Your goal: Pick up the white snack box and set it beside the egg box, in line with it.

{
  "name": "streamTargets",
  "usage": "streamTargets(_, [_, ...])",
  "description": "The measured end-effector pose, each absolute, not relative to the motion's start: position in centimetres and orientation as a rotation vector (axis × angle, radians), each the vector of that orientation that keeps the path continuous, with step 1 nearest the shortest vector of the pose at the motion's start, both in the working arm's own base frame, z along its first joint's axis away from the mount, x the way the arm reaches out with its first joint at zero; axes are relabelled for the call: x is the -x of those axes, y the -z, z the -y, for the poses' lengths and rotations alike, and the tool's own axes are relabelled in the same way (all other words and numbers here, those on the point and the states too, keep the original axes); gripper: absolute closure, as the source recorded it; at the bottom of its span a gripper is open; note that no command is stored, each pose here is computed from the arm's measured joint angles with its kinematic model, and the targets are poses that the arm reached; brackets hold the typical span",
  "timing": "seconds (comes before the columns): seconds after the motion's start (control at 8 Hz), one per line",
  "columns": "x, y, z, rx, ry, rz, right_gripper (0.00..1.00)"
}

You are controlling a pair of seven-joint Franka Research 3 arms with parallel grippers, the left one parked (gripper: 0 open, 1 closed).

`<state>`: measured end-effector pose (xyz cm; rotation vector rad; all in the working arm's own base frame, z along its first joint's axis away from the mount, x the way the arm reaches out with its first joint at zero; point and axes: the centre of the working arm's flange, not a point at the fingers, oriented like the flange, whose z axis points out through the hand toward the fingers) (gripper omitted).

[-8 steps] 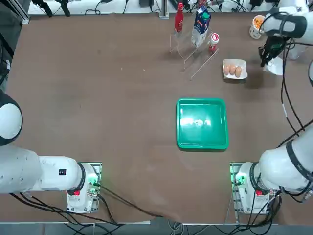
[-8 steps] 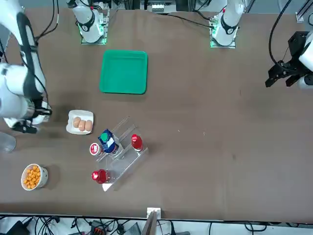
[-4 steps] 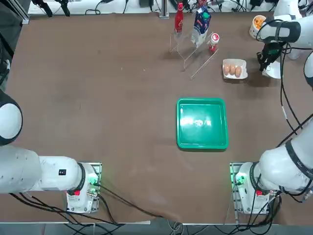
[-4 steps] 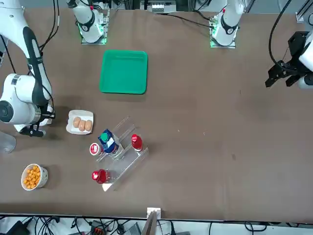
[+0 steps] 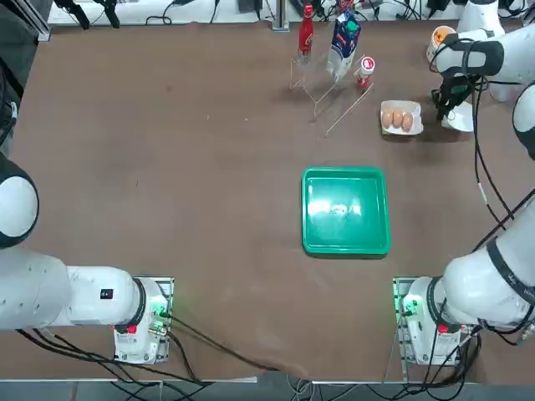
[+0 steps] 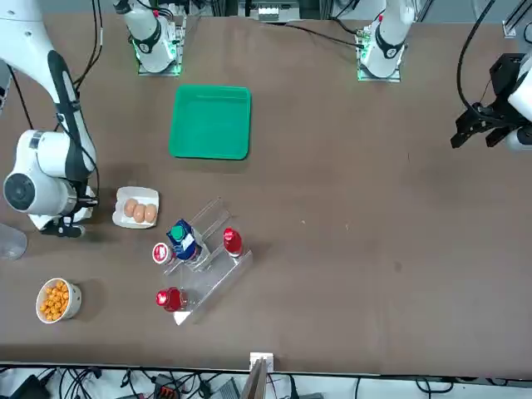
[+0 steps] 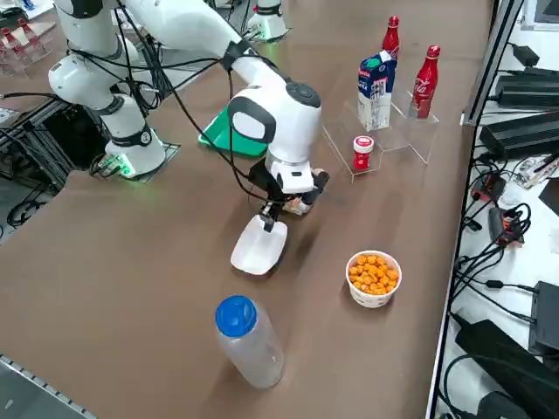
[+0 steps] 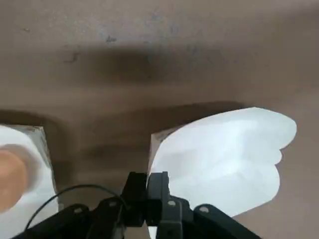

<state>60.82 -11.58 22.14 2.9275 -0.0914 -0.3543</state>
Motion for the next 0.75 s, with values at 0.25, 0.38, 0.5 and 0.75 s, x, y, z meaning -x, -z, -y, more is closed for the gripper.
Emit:
streamTargets(0.25, [-60.73,-21.47,11.53,-2.926,0.366,0.092,0.97])
streamTargets(0.38, [-60.69,-21.31,11.55,-2.926,0.37,0.093,0.96])
streamTargets(0.5, [-60.66,-21.18,11.55,-2.926,0.374,0.095,0.84])
streamTargets(0.75, [-60.75,-21.31,11.54,-2.925,0.37,0.098,0.5])
